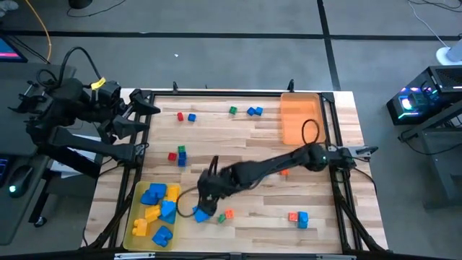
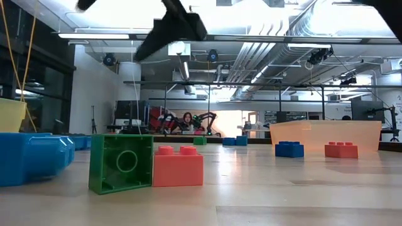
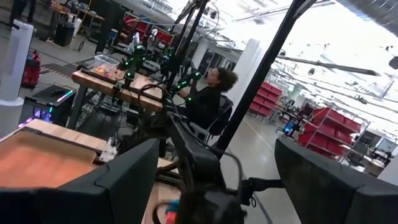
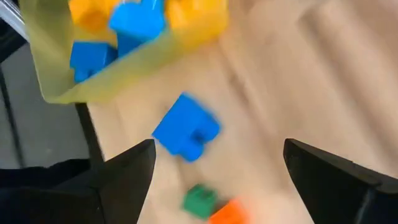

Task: Sort blocks by size
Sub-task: Put the large blue game piece into the yellow bin

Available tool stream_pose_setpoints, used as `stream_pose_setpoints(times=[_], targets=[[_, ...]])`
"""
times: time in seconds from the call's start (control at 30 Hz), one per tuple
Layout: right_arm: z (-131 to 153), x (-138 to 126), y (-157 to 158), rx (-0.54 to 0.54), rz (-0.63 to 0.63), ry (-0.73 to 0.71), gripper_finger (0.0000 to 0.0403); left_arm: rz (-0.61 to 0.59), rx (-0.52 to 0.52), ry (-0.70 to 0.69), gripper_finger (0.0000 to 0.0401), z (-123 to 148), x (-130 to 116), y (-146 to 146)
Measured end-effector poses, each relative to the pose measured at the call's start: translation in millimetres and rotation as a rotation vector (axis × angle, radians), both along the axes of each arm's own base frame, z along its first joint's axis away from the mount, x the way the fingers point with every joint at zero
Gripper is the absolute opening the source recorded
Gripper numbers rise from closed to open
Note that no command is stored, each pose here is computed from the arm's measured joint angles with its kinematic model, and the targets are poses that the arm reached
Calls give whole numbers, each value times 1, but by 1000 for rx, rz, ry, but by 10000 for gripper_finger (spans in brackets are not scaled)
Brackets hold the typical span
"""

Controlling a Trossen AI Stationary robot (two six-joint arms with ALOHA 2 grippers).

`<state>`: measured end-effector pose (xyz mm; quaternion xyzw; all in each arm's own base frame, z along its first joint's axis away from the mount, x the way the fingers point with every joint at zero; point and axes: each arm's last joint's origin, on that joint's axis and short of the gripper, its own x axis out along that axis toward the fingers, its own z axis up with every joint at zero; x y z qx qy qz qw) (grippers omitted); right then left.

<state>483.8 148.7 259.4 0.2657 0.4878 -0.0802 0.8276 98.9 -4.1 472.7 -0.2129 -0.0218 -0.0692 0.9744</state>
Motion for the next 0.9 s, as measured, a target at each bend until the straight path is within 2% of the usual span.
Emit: stream_pose_setpoints(times=[0.17, 0.33, 0.53, 0.9], targets=[[-37, 18, 10, 121, -158, 15, 349, 0, -7, 29, 307, -3, 5, 0], [-69, 29, 17, 192, -243, 34, 339, -1, -10, 51, 307, -4, 12, 0], [-79, 25, 31, 206, -267, 79, 330, -1, -17, 89, 307, -8, 23, 0], [-77, 25, 41, 235, -261, 43, 330, -1, -23, 137, 307, -13, 35, 0]])
